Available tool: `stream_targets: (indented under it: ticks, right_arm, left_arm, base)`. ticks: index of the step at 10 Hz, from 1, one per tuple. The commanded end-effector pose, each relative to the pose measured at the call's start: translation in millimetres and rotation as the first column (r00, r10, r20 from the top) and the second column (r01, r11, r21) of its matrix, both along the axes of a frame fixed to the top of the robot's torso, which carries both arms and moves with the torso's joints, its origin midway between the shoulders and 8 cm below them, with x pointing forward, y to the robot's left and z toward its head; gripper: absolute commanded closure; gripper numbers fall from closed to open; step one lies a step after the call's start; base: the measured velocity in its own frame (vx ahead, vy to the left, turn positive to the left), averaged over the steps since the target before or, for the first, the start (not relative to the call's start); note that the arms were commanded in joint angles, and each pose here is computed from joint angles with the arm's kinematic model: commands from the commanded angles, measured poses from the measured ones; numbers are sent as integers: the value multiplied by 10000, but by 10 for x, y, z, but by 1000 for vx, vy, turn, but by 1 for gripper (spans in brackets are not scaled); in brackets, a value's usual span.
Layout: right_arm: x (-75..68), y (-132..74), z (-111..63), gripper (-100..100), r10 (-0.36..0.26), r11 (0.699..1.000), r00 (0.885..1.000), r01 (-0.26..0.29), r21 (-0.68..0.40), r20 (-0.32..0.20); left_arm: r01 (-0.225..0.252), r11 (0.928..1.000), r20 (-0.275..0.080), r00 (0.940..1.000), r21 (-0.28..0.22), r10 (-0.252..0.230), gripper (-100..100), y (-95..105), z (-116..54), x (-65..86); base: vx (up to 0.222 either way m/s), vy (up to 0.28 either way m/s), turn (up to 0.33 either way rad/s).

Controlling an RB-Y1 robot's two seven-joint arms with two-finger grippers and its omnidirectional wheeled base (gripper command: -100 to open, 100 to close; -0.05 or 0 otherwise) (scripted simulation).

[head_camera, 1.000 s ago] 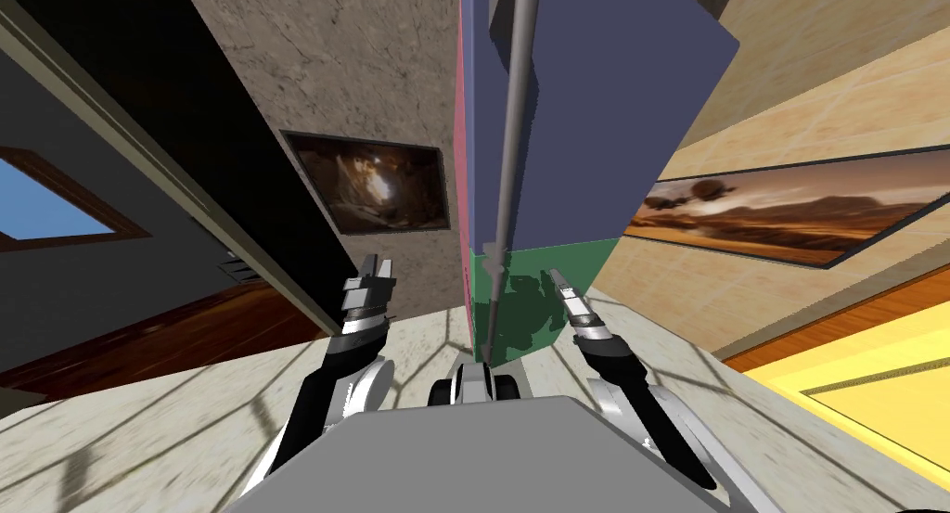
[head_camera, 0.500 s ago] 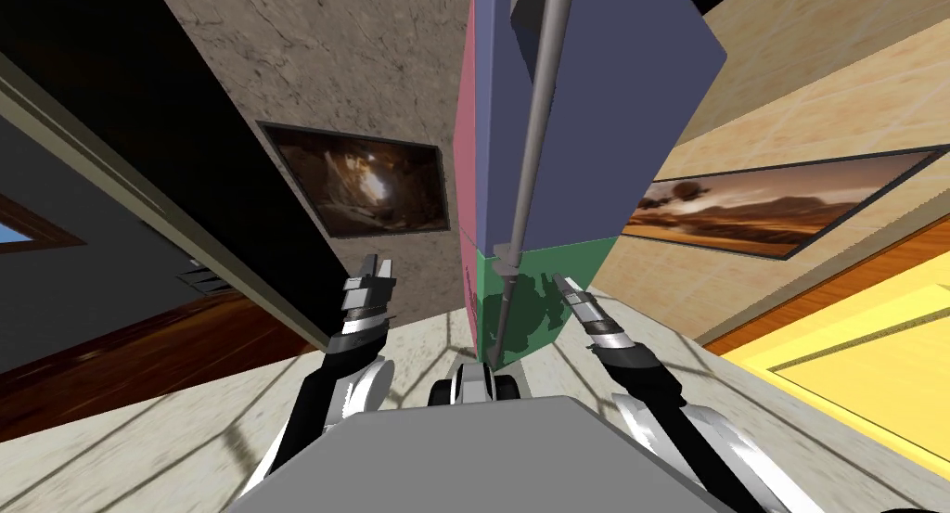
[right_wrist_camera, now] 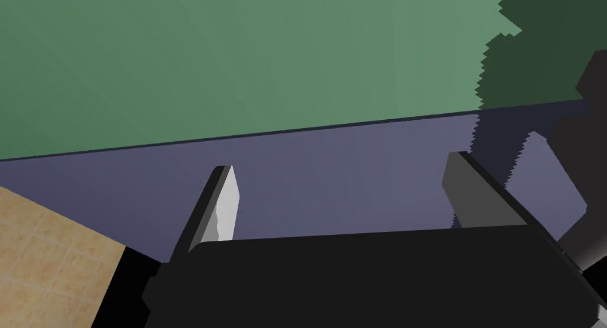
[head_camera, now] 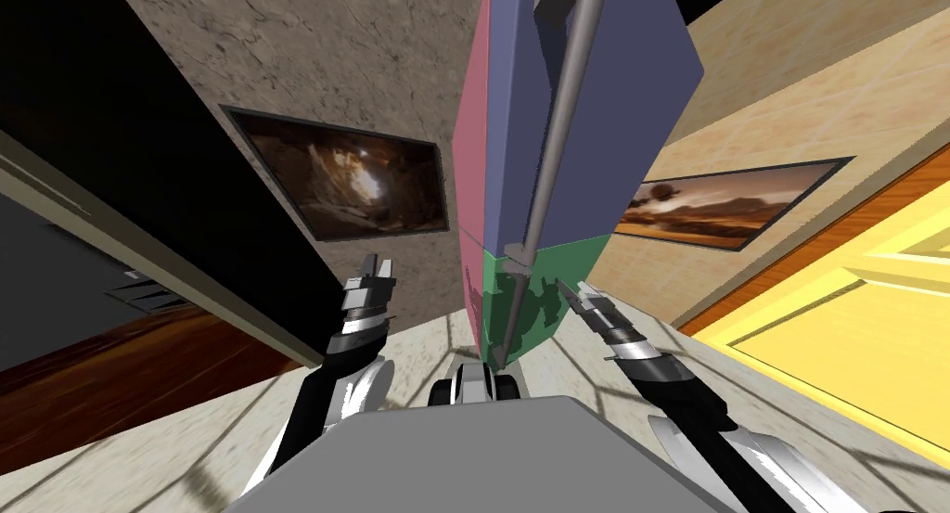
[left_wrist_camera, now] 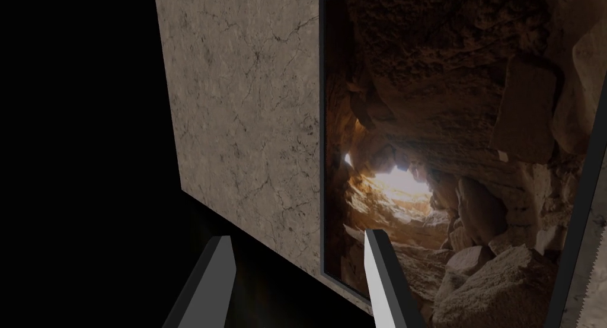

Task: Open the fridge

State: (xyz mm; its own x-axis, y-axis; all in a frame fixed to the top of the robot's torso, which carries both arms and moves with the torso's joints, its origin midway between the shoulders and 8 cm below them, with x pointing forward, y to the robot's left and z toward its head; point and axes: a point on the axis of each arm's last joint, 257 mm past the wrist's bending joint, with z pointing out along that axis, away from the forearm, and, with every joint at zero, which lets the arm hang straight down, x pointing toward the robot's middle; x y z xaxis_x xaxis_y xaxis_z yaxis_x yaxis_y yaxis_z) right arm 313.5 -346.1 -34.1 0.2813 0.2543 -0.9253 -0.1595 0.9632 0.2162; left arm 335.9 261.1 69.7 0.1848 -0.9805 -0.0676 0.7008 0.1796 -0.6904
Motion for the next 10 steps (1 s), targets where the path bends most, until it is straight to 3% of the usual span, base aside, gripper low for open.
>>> stream_targets:
  ticks: [1,5,10]
  right_arm:
    - [-68,-150,-100,-100,-585,9845,9969,489,-1686,-526]
    - [-177,-369,-218,-100,-1393,9040,9838,799,-4201,-1126]
    - [-276,-465,-200,-100,-1906,7394,9728,540,-6711,-1318]
  left_arm:
    - [0,10000,0,10000,0,0,0,0,0,0]
    - [0,10000,0,10000,1,0,0,0,0,0]
    - [0,10000,0,10000,0,0,0,0,0,0]
  base:
    - [13,122,-116]
    - [15,113,-119]
    - [19,134,-118]
